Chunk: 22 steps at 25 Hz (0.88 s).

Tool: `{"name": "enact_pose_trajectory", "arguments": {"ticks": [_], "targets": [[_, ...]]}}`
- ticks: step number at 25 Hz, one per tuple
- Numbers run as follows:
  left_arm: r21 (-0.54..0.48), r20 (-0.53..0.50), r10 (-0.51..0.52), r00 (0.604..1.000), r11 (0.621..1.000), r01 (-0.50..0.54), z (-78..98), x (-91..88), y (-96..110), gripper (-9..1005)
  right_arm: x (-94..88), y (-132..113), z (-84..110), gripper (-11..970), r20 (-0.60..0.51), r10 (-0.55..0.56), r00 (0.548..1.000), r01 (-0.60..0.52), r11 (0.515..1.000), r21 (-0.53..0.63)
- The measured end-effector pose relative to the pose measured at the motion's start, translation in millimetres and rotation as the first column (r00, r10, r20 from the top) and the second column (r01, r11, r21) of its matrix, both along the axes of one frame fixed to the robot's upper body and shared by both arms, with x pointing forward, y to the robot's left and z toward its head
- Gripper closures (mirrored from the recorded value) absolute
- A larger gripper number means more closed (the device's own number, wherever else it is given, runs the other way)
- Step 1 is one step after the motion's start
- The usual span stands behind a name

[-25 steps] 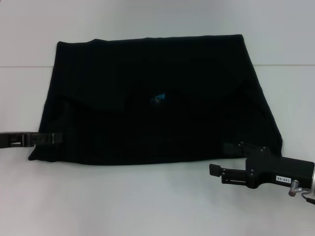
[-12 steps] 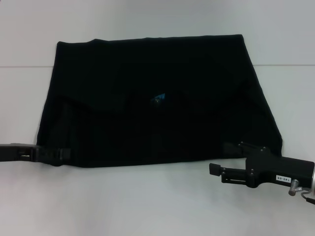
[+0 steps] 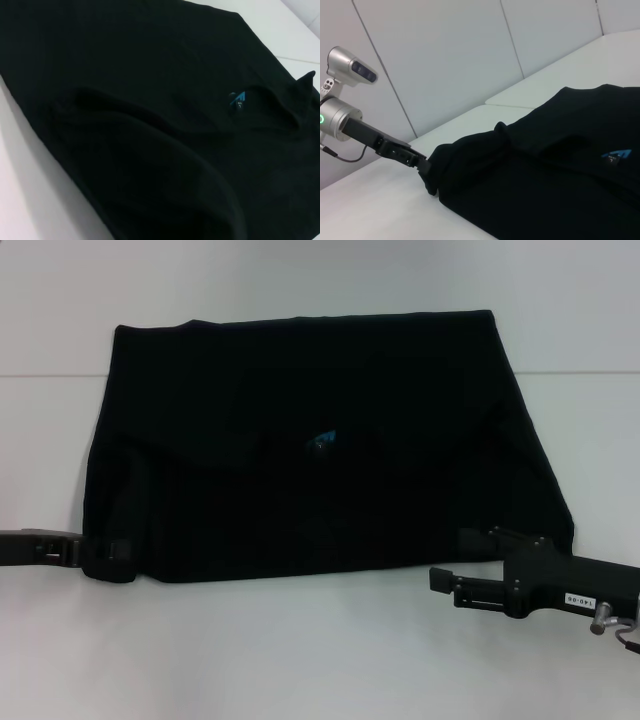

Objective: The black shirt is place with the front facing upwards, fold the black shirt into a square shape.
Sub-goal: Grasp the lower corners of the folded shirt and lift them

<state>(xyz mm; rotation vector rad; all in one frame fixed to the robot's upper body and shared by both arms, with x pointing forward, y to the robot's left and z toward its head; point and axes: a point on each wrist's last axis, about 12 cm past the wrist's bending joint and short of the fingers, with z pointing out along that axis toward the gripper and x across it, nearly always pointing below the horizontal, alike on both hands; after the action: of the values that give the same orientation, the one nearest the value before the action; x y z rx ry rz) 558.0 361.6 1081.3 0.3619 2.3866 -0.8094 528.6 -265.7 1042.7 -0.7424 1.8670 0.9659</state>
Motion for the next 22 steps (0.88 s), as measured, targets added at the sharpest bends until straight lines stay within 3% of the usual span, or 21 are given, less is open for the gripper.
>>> {"name": "enact_pose_trajectory", "arguments": {"ticks": [5, 10, 14, 17, 22], "targets": [[0.000, -0.001, 0.001, 1.000, 1.000, -0.001, 0.8, 0.7, 0, 661, 4.1, -6, 4.4, 76, -0.052, -0.030, 0.998, 0.031, 0.999, 0.016], [0.000, 0.001, 0.002, 1.000, 1.000, -0.002, 1.8, 1.8, 0, 778, 25.0, -38, 31.4, 81, -0.215, -0.125, 0.968, 0.133, 0.991, 0.021], [0.003, 0.007, 0.004, 1.000, 1.000, -0.004, 4.7, 3.9, 2, 894, 44.4, -72, 70.4, 85, -0.347, -0.199, 0.917, 0.196, 0.980, -0.044], [0.003, 0.007, 0.008, 1.000, 1.000, -0.008, 5.5, 4.5, 3, 929, 59.2, -93, 102.6, 88, -0.471, -0.287, 0.835, 0.255, 0.958, -0.130], [0.000, 0.011, 0.013, 1.000, 1.000, -0.013, 6.9, 5.4, 4, 933, 76.5, -96, 134.1, 93, -0.540, -0.421, 0.729, 0.292, 0.904, -0.311]]}}
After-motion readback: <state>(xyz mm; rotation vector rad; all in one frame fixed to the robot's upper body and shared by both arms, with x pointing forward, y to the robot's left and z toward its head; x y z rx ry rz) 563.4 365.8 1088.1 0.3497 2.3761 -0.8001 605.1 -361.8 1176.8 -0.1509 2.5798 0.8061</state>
